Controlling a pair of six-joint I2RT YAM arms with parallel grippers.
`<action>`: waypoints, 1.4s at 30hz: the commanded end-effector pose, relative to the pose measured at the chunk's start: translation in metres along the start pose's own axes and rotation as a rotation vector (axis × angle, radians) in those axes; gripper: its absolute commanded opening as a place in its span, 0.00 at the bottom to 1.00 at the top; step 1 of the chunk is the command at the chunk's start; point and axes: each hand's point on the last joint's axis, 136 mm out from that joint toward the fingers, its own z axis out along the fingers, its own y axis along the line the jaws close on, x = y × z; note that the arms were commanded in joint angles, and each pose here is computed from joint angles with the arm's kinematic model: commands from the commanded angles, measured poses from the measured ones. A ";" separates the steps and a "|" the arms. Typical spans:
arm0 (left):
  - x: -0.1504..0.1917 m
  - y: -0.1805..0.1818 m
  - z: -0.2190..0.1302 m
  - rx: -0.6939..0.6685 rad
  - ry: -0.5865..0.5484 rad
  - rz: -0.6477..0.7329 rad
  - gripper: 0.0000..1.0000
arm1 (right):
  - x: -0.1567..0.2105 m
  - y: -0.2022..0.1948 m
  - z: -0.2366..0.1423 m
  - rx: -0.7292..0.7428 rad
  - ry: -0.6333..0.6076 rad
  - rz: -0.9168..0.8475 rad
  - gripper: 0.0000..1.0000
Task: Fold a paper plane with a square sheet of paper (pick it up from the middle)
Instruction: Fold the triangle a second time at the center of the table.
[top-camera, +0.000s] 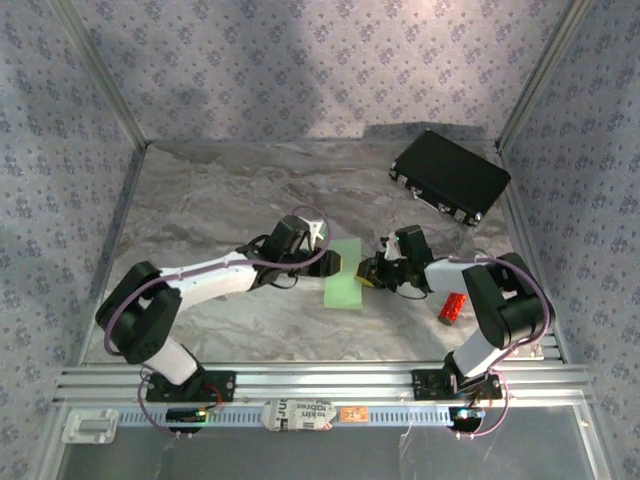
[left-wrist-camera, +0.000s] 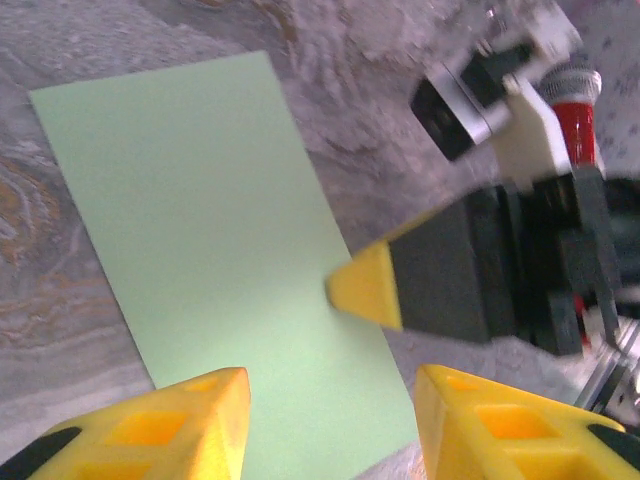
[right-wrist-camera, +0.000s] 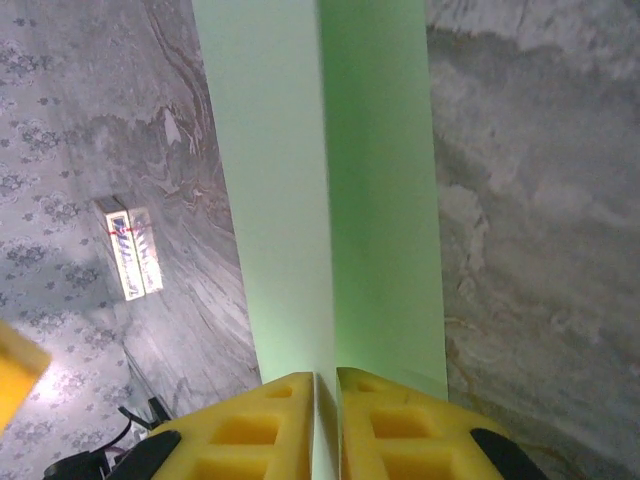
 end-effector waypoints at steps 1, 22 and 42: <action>0.010 0.003 -0.009 -0.095 -0.051 0.167 0.49 | 0.003 0.006 0.002 -0.017 0.062 -0.018 0.17; 0.084 -0.029 0.027 -0.439 0.044 0.831 0.79 | -0.002 0.012 0.000 -0.043 0.071 0.042 0.19; 0.084 -0.022 0.045 -0.543 0.060 0.953 0.81 | -0.002 0.024 -0.006 -0.071 0.064 0.039 0.20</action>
